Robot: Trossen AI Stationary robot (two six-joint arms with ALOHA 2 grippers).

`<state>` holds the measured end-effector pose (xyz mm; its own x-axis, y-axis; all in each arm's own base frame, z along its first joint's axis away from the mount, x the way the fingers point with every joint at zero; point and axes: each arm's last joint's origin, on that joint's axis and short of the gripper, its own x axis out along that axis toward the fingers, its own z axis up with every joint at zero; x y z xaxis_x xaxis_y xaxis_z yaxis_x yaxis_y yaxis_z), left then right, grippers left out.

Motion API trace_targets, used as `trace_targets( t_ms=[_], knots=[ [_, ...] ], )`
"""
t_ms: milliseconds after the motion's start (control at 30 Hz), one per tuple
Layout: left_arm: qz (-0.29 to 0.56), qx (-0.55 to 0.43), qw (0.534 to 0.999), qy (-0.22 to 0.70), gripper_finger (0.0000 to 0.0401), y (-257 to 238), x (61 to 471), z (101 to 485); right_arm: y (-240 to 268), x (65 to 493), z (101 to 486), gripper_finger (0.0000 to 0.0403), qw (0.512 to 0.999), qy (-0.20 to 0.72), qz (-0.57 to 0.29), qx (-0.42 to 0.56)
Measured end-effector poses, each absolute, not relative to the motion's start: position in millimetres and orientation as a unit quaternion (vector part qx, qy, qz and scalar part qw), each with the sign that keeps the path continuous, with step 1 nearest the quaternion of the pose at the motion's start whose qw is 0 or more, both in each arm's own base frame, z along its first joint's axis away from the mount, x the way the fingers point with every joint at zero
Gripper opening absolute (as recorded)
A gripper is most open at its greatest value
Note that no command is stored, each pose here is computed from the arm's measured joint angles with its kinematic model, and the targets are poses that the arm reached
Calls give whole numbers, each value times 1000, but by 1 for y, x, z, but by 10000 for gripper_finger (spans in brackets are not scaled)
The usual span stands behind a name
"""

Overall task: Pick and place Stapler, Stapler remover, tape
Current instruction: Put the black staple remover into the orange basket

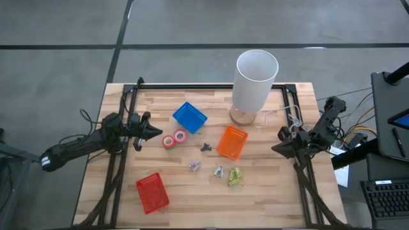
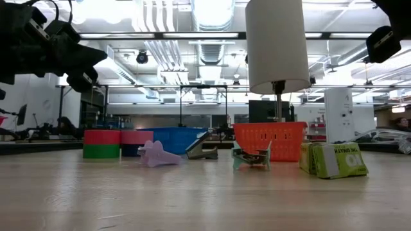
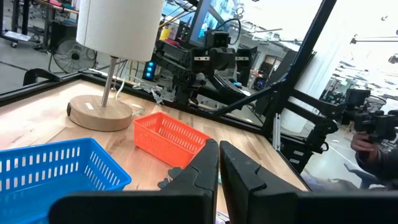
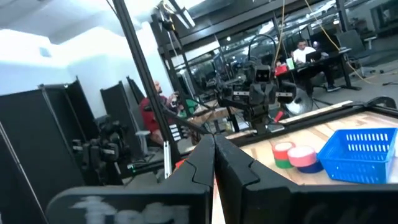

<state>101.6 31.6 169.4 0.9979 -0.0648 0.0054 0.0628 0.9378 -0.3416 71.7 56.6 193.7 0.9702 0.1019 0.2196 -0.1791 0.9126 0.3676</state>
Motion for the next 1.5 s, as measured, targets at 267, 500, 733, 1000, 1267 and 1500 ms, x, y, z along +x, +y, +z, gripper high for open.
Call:
trace_targets(
  t_ms=[267,500,733,1000,1267,1500],
  knots=[
    [-32,-174,984,3,18,32,102,169,64,82,191,8,976,-81,57,196],
    [-32,-174,984,3,21,32,102,169,69,100,190,8,976,-91,20,197],
    [-33,-174,984,3,20,32,102,169,88,142,203,8,987,-41,-17,153],
    [-33,-174,984,3,19,32,102,169,100,229,225,11,991,25,-83,101],
    [-33,-174,984,3,19,32,102,169,87,301,231,105,980,177,-74,47],
    [-32,-175,984,6,21,32,102,169,80,346,232,239,945,308,-78,-81]
  ],
)
